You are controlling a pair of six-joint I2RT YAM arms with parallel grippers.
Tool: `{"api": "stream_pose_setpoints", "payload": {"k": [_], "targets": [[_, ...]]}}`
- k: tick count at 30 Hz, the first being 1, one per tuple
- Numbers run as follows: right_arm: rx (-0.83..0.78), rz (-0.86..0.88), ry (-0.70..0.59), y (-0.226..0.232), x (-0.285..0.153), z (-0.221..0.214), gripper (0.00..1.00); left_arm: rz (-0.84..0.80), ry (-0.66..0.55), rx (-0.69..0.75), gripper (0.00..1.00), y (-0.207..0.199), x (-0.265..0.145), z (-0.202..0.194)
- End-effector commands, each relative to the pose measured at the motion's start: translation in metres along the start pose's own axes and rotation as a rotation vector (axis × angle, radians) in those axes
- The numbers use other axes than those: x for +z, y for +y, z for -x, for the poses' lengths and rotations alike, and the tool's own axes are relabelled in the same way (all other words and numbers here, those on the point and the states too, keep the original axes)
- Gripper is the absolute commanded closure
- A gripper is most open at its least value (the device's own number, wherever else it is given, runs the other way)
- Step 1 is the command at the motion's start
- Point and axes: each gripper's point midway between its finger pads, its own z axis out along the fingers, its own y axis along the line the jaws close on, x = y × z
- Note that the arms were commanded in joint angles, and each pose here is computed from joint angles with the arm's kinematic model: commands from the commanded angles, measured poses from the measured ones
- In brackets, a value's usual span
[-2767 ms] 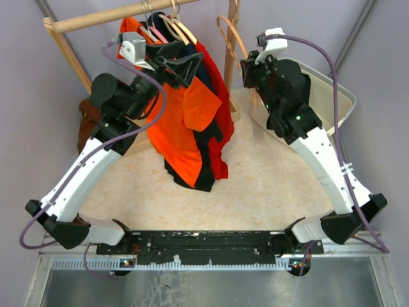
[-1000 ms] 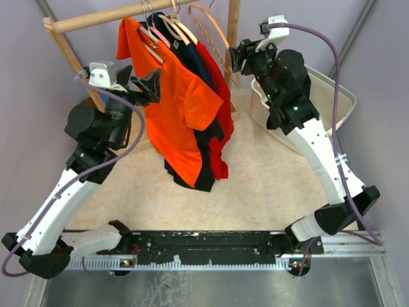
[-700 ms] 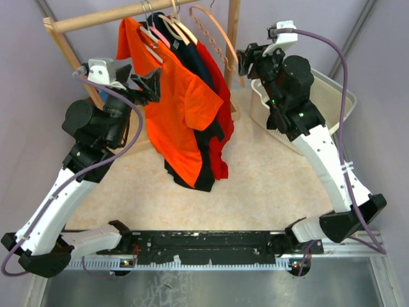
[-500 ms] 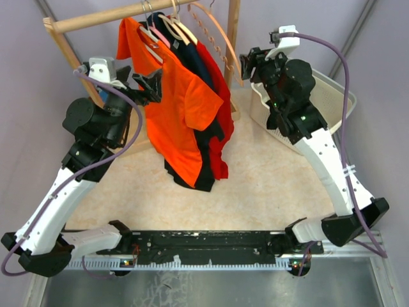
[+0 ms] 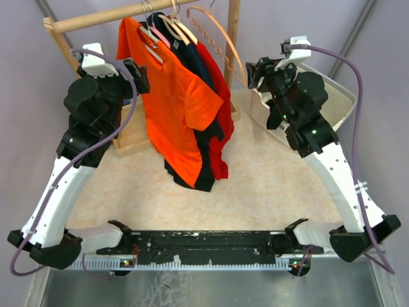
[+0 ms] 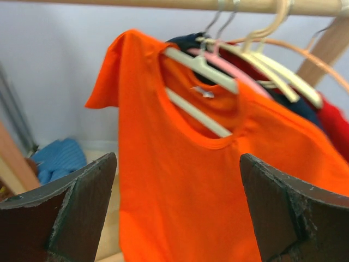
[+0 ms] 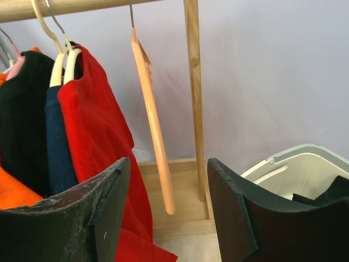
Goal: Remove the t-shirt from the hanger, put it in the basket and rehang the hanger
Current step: Pick up the hanger from the clothesline.
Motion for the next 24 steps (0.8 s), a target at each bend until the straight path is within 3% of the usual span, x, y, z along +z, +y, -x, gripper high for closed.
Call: {"api": "stream_pose_setpoints", "payload": {"k": [1, 9, 16, 24], "targets": [[0.026, 0.022, -0.090, 0.001, -0.017, 0.032, 0.41, 0.007, 0.109, -0.018, 0.01, 0.021, 0.009, -0.029], [0.061, 0.137, -0.050, 0.022, -0.024, 0.026, 0.44, -0.099, 0.147, -0.095, 0.01, 0.013, 0.014, -0.055], [0.089, 0.338, -0.077, 0.071, -0.018, 0.045, 0.51, -0.207, 0.031, -0.119, 0.01, -0.004, 0.004, -0.017], [0.006, 0.345, -0.004, 0.115, 0.027, 0.027, 0.51, -0.440, -0.037, -0.118, 0.01, -0.043, -0.010, 0.008]]}}
